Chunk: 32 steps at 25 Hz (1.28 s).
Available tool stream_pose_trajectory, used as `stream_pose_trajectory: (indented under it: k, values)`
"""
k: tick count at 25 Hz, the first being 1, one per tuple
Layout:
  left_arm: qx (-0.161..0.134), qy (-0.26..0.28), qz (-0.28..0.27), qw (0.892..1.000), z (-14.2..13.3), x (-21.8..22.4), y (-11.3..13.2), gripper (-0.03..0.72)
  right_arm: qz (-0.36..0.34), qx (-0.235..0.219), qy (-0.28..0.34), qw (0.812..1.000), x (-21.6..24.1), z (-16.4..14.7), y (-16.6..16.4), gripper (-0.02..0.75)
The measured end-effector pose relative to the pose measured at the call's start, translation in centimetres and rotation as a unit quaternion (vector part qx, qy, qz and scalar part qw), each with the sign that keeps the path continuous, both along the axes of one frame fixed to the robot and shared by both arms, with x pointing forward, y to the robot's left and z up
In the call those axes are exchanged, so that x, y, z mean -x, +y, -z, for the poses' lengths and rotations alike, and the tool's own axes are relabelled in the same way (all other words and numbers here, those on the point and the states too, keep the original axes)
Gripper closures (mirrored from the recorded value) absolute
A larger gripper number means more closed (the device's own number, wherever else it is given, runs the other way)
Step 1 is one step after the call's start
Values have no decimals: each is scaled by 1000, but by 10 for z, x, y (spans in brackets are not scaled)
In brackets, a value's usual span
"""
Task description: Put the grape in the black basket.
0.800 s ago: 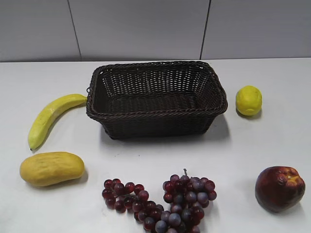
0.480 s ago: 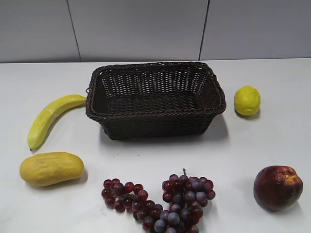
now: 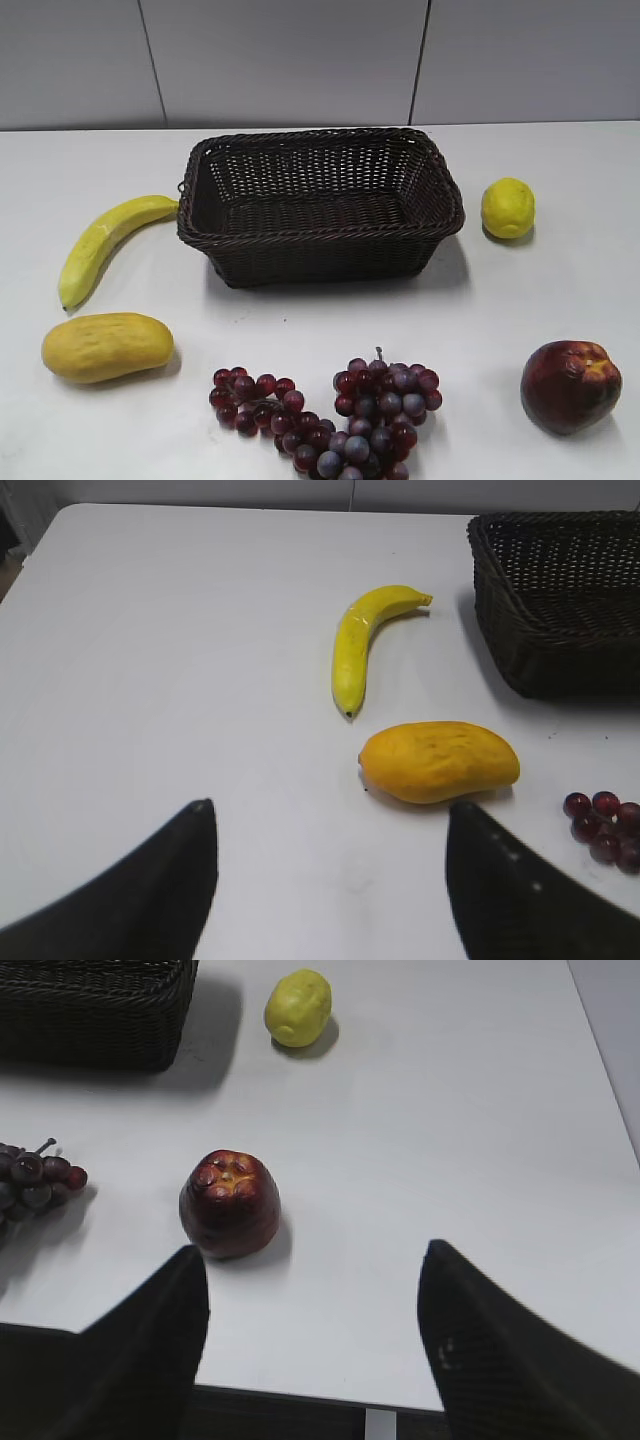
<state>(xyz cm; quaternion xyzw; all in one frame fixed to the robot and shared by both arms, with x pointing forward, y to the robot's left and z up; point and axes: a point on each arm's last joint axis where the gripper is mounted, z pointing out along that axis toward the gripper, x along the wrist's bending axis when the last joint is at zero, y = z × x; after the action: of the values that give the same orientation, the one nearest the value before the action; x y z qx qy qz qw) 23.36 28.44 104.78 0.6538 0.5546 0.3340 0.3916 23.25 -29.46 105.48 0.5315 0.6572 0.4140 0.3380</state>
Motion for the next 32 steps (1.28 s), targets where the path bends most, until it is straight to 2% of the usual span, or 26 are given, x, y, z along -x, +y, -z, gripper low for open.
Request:
stream_pose_trajectory:
  k: [10,14,21,24,32]
  values:
    - [7,0,4,1000,-1,0,-1,147,0,0,0,1000,0,0,0,239]
    - [8,-2,5,1000,-11,-1,-1,147,0,0,0,1000,0,0,0,239]
    - [3,57,18,998,-26,-30,-1,147,0,0,0,1000,0,0,0,239]
    - [17,59,45,997,-29,-41,-5,147,0,0,0,1000,0,0,0,239]
    - [11,95,134,986,-28,-55,-14,147,0,0,0,1000,0,0,0,239]
